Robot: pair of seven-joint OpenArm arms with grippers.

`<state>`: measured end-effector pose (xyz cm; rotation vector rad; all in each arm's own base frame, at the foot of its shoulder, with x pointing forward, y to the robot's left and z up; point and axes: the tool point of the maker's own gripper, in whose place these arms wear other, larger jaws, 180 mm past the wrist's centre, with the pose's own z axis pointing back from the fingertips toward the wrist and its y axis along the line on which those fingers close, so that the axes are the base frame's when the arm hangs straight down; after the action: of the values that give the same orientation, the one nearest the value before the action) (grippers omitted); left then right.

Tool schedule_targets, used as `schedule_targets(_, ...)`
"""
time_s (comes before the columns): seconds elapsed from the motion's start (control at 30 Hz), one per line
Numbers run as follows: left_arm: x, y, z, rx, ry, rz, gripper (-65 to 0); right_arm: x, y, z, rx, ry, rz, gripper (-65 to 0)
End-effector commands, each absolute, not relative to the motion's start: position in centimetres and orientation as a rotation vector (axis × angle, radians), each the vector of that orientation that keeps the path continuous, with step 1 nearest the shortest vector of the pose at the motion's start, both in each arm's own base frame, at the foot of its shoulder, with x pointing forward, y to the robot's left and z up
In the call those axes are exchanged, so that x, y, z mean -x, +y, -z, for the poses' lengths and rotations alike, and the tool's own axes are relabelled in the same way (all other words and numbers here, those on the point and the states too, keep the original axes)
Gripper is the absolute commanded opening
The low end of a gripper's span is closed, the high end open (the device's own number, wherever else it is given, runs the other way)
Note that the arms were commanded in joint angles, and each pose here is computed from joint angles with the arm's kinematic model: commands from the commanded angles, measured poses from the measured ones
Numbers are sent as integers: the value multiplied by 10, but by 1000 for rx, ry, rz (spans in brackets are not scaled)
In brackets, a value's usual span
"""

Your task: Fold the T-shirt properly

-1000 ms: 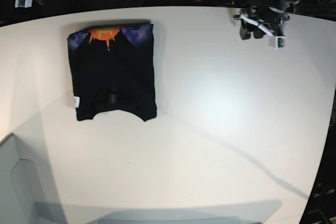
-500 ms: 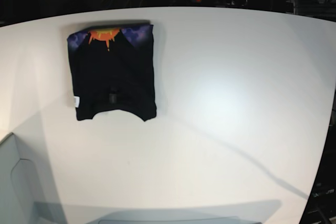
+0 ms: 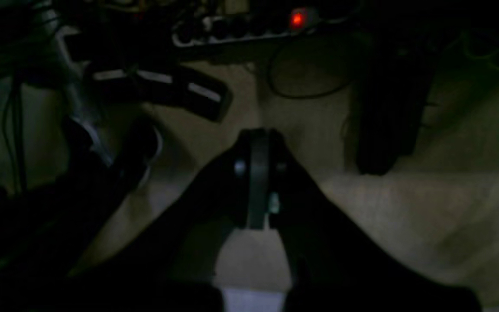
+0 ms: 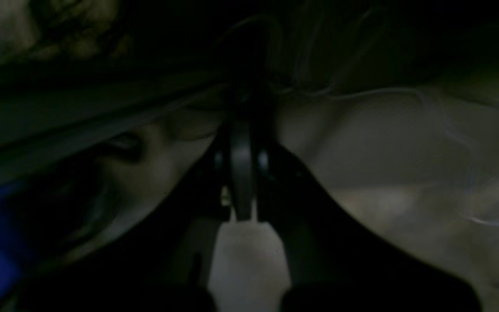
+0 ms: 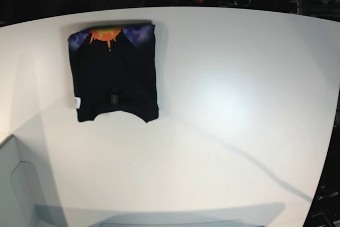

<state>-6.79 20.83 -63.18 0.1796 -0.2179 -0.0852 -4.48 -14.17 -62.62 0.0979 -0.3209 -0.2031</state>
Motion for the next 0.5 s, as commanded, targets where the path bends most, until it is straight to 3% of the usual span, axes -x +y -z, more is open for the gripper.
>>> schedule_targets(0.0,71,208,634,-183,-209,94,-650,47,-141,628,-76,-326,191,-650)
schedule_targets(0.3,-1,216,649,-210,-183,6,-650,15,-195,630,450,-350,-25,-650)
schedule_targets(0.47,-17,218,650,-211,-156,-28,-650,6,-192,631,475,-331,-86,-650)
